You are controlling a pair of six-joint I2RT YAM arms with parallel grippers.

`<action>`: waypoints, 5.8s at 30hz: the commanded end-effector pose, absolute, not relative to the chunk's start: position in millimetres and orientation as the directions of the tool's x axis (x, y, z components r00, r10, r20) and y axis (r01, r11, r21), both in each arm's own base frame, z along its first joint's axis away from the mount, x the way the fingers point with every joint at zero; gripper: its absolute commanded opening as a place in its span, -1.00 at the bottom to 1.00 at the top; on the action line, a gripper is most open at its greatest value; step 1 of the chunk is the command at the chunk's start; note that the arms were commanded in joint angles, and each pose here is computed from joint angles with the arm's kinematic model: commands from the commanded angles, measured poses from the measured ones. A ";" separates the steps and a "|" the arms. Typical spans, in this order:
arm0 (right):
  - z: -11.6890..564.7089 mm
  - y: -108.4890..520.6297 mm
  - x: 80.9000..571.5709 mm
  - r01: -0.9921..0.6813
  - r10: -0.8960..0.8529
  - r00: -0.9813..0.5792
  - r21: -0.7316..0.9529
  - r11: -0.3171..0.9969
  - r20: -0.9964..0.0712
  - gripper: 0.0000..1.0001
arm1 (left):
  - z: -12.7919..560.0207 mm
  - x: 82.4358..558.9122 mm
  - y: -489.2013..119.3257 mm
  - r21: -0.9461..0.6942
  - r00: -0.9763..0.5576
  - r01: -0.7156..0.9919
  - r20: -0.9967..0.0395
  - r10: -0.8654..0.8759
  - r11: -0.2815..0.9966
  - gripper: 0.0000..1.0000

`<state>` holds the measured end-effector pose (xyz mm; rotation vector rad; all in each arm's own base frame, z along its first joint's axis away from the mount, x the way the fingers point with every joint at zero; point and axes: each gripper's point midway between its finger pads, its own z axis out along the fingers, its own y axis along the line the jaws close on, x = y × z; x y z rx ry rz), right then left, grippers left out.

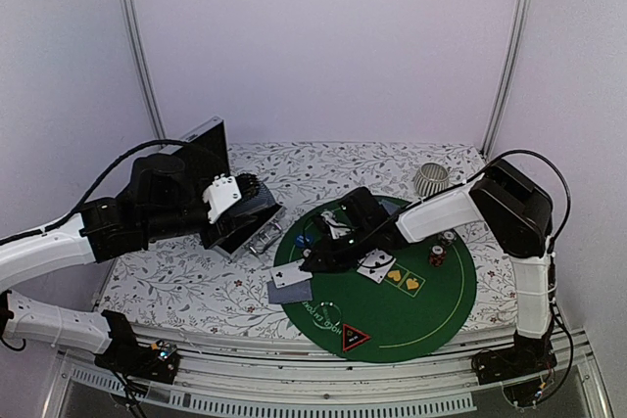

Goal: Distribute texas hold em gaming equipment
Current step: Pick up the poker card from the small blind area, then flop the poker card in the community card area, then pick up the poker card from the face-down deck piles.

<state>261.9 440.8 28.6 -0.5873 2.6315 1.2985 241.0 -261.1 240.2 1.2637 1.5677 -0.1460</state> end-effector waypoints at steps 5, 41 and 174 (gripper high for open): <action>8.0 444.9 262.5 -0.364 -0.284 -0.927 0.773 0.520 -0.246 -0.38 | 247.8 237.8 -263.6 0.487 0.154 0.760 -0.779 0.607 0.431 -0.16; 167.8 414.5 271.0 -0.618 -0.294 -0.783 0.636 0.462 -0.548 -0.96 | 246.6 238.2 -263.4 0.489 0.154 0.759 -0.776 0.611 0.430 -0.16; 323.6 467.1 255.8 -0.827 -0.152 -0.544 0.497 0.263 -0.825 0.98 | 230.6 236.5 -269.8 0.485 0.156 0.787 -0.754 0.638 0.381 -0.17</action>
